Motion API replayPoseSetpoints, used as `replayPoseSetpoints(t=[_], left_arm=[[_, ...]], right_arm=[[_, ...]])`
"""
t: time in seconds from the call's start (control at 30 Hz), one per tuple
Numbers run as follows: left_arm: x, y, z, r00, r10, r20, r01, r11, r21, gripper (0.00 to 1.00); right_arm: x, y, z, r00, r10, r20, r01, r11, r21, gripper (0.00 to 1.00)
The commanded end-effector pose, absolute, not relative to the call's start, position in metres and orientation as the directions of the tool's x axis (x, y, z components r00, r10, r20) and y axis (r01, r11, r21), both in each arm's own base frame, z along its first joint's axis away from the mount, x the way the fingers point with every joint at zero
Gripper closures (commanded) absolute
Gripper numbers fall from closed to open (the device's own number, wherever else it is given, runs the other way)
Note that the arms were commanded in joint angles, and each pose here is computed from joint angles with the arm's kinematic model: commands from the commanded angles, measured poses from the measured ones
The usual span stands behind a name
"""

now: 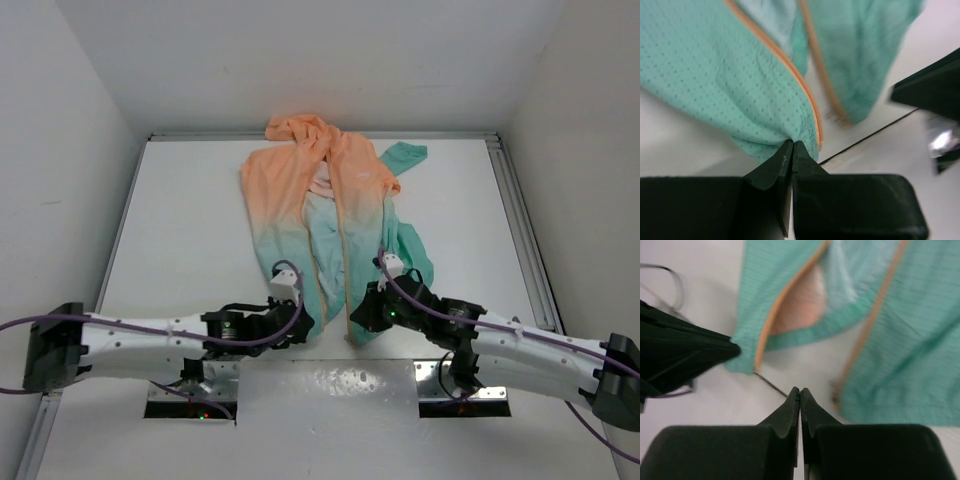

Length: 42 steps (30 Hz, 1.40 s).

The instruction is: Zip up the jacket

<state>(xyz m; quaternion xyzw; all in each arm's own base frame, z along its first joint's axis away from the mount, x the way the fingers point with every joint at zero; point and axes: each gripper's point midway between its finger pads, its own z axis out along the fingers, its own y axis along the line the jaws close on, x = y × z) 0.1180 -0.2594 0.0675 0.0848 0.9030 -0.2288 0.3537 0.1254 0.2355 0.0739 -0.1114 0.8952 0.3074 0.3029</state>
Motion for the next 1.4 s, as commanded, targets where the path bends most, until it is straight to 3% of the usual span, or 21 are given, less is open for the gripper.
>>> replayPoseSetpoints(t=[0.0, 0.2, 0.33, 0.8, 1.13, 1.23, 1.27, 1.37], left_arm=[[0.135, -0.264, 0.111, -0.645, -0.224, -0.731, 0.291, 0.812, -0.506, 1.0], [0.139, -0.266, 0.137, -0.594, -0.337, -0.731, 0.331, 0.725, -0.604, 1.0], [0.136, -0.267, 0.139, -0.596, -0.34, -0.727, 0.348, 0.707, -0.616, 1.0], [0.123, -0.267, 0.154, -0.615, -0.382, -0.69, 0.41, 0.592, -0.694, 1.0], [0.114, -0.273, 0.162, -0.633, -0.374, -0.678, 0.45, 0.534, -0.715, 1.0], [0.113, -0.275, 0.163, -0.64, -0.382, -0.667, 0.447, 0.521, -0.727, 0.88], [0.112, -0.275, 0.163, -0.641, -0.381, -0.667, 0.449, 0.518, -0.728, 0.77], [0.113, -0.275, 0.163, -0.641, -0.389, -0.662, 0.442, 0.518, -0.732, 0.67]], right_arm=[[0.13, 0.286, 0.141, -0.791, 0.173, -0.586, -0.395, 0.586, 0.707, 0.98], [0.137, 0.306, 0.166, -0.801, 0.285, -0.526, -0.358, 0.475, 0.804, 0.56], [0.139, 0.313, 0.166, -0.806, 0.312, -0.503, -0.348, 0.438, 0.829, 0.52], [0.141, 0.32, 0.148, -0.831, 0.321, -0.454, -0.294, 0.438, 0.849, 0.63], [0.139, 0.321, 0.15, -0.833, 0.349, -0.429, -0.292, 0.382, 0.877, 0.91], [0.139, 0.319, 0.146, -0.834, 0.351, -0.427, -0.284, 0.391, 0.876, 1.0], [0.139, 0.32, 0.148, -0.83, 0.36, -0.425, -0.287, 0.376, 0.881, 1.0], [0.137, 0.32, 0.149, -0.833, 0.361, -0.418, -0.289, 0.359, 0.887, 1.0]])
